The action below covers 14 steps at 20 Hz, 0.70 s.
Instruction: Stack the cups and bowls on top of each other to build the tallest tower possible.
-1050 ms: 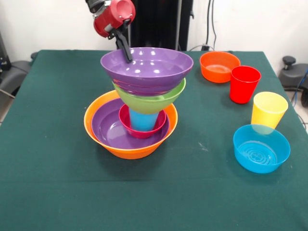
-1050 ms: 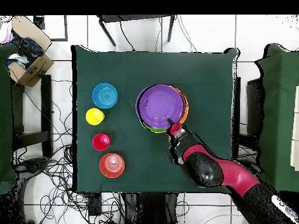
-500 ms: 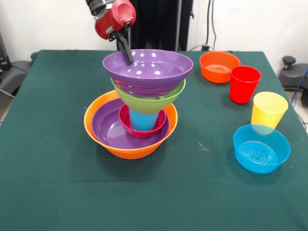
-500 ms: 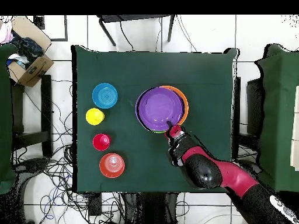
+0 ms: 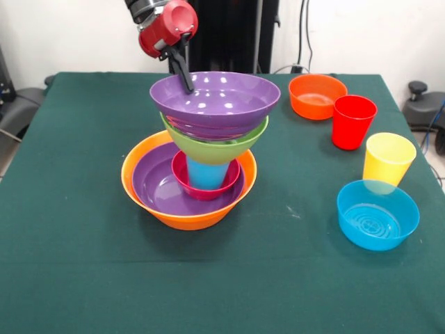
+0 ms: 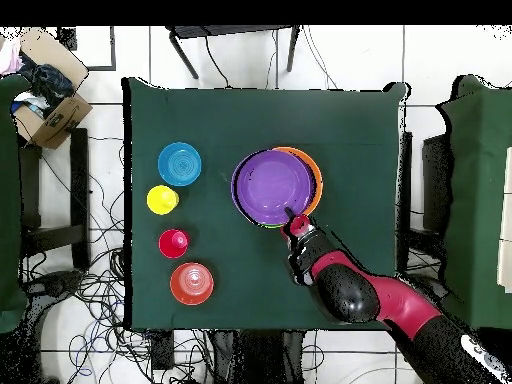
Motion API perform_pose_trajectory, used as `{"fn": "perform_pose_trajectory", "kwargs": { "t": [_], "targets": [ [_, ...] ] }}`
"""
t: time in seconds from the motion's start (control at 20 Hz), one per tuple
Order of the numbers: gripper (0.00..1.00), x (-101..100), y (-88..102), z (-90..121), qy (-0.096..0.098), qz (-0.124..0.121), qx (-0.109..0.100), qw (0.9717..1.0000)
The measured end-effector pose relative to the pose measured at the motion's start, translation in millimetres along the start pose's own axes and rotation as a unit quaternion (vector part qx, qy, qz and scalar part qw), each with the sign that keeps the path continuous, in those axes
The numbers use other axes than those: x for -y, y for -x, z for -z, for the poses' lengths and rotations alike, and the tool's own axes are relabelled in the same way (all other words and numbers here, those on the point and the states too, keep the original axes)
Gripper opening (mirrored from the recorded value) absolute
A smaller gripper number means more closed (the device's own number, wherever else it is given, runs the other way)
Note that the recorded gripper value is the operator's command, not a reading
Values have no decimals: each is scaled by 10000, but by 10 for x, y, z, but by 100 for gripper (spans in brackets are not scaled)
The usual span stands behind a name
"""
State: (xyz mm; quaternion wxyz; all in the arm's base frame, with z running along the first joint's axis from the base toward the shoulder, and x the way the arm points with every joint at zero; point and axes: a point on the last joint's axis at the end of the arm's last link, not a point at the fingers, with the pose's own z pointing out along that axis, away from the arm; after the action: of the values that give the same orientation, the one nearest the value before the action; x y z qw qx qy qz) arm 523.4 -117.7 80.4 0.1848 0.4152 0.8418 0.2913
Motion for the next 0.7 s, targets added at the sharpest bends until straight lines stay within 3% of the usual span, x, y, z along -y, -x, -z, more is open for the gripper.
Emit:
{"fn": "perform_pose_trajectory", "kwargs": {
  "t": [0.4, 0.45, 0.7],
  "targets": [
    [0, -1, 0, 0, 1, 1, 0, 10000],
    [100, -1, 0, 0, 2, 1, 1, 10000],
    [100, -1, 1, 1, 1, 2, 2, 10000]
  ]
}}
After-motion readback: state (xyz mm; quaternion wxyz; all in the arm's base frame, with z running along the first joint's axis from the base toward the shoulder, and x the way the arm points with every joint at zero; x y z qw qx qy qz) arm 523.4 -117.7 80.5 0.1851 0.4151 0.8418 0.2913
